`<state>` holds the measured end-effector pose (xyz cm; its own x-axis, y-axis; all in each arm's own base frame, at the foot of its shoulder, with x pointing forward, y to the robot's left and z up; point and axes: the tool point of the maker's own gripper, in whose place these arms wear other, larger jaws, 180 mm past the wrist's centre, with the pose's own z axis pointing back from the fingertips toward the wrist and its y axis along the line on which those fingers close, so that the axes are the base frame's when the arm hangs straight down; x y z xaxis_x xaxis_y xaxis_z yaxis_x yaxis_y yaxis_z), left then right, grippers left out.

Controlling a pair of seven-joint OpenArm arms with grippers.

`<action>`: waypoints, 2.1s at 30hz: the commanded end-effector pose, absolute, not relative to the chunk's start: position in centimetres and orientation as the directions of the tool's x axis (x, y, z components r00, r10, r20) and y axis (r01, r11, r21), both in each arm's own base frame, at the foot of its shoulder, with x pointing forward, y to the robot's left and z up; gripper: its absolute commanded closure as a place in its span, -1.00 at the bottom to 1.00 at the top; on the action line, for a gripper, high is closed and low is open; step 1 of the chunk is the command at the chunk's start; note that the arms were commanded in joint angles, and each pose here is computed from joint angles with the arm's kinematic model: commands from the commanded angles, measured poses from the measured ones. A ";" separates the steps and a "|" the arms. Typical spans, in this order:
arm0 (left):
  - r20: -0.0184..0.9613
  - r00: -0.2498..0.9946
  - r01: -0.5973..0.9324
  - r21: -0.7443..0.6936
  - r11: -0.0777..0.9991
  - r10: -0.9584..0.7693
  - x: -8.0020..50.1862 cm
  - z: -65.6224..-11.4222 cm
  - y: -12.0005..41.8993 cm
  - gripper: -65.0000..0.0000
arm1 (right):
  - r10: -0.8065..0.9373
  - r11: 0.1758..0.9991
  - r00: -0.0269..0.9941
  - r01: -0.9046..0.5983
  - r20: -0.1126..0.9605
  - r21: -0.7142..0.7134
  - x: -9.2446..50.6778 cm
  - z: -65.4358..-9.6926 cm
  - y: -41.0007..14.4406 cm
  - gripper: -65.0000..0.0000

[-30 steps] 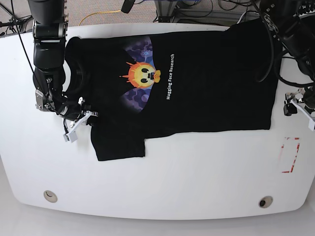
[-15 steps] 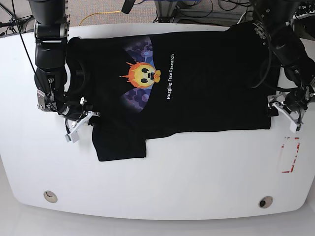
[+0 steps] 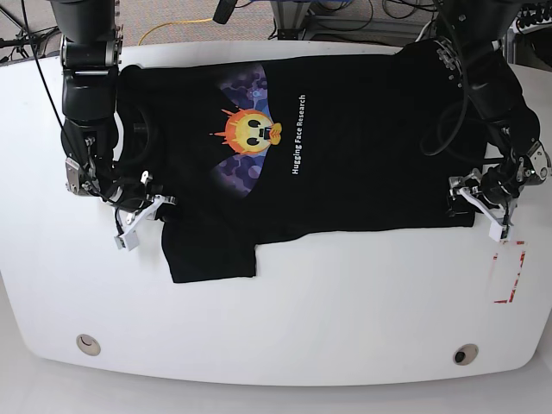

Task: Fold the T-shirt properly
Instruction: 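Grasp the opposite hem with the left gripper and pull the shirt straight, then lift the hem with both grippers and fold it over toward the collar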

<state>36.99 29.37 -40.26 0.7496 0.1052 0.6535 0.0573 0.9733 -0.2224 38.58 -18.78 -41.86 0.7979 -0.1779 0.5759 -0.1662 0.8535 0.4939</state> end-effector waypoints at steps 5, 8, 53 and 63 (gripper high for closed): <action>0.648 0.754 0.060 -0.232 0.971 0.108 37.3 -40.1 29.4 -0.50 | -0.162 0.864 0.791 -0.175 0.590 0.472 39.2 -41.1 -19.5 1.00; 0.637 0.768 0.101 -0.218 0.971 0.063 37.5 -40.5 28.3 0.01 | -0.161 0.865 0.789 -0.177 0.593 0.470 39.3 -41.0 -19.5 1.00; 0.893 0.335 0.150 0.264 0.953 -0.300 44.9 -14.4 27.8 1.00 | 0.127 0.910 0.454 -0.406 0.882 0.078 49.4 -16.0 -23.3 1.00; 0.924 0.166 0.033 0.345 0.938 -0.345 45.3 -2.6 28.5 1.00 | 0.219 0.903 0.265 -0.420 0.939 -0.092 51.2 -2.5 -24.3 1.00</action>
<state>45.48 27.70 -5.75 0.2245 -0.3334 0.9157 0.0830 0.9428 0.3229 51.14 -23.25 -6.87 0.3449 0.2093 0.9150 -0.4447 0.8949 -0.0371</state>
